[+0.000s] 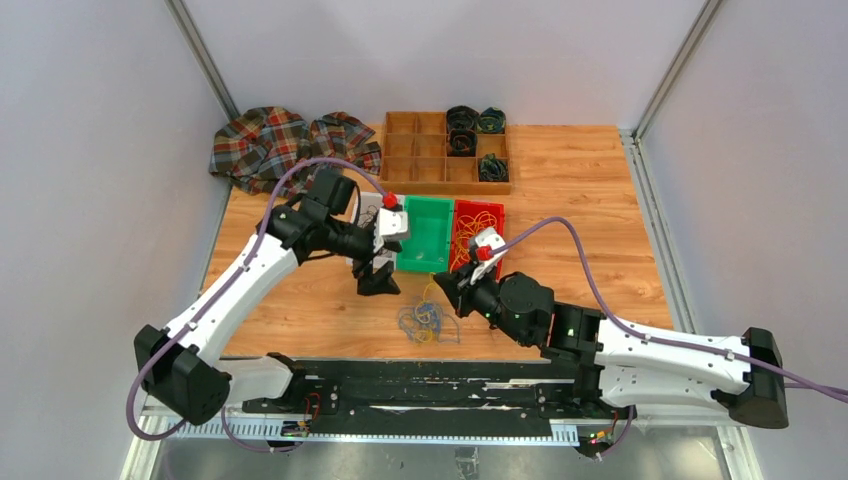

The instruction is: Untangle the cables

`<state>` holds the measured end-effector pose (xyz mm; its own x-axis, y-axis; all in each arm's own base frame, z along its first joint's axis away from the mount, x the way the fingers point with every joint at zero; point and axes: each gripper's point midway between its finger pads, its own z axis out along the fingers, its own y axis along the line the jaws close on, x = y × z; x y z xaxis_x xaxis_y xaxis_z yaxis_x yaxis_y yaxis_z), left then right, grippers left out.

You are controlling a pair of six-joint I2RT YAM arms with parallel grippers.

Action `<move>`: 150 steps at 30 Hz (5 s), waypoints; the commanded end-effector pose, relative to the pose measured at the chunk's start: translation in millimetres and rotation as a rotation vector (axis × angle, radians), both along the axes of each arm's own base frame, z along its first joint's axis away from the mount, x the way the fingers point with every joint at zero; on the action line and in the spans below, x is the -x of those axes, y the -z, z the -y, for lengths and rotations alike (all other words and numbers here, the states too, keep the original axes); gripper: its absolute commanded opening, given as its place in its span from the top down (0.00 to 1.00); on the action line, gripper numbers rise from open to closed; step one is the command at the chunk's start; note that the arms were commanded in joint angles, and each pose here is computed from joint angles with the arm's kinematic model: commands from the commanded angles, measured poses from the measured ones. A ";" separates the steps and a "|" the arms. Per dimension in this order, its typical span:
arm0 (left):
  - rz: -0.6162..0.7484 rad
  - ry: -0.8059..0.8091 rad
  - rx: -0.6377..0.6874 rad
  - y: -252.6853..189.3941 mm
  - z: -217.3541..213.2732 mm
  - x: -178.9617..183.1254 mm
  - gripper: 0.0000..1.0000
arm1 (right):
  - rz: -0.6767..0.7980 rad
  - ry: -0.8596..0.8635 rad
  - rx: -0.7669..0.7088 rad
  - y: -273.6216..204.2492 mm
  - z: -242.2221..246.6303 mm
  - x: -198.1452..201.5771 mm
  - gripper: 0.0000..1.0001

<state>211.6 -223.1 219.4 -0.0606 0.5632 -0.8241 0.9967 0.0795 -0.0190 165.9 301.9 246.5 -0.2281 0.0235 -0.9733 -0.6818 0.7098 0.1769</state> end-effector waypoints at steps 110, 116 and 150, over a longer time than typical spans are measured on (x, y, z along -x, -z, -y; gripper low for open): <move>0.575 -0.236 0.488 -332.9 -16.7 40.5 1.00 | 0.228 -0.292 -0.129 -85.5 -76.3 15.8 0.29; 0.575 -0.234 0.498 -335.2 -18.2 44.5 1.00 | 0.255 -0.230 -0.048 -78.3 -87.9 -2.6 0.41; 1.174 -0.481 0.453 -430.8 -72.1 3.0 0.99 | -0.234 -0.052 0.326 206.5 8.9 15.8 0.99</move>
<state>211.0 -165.7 606.8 0.6172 0.3655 -0.6967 0.4566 0.5547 0.6956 148.0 289.8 39.5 -0.3990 -0.3507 -0.8472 -0.7165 0.6958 0.0495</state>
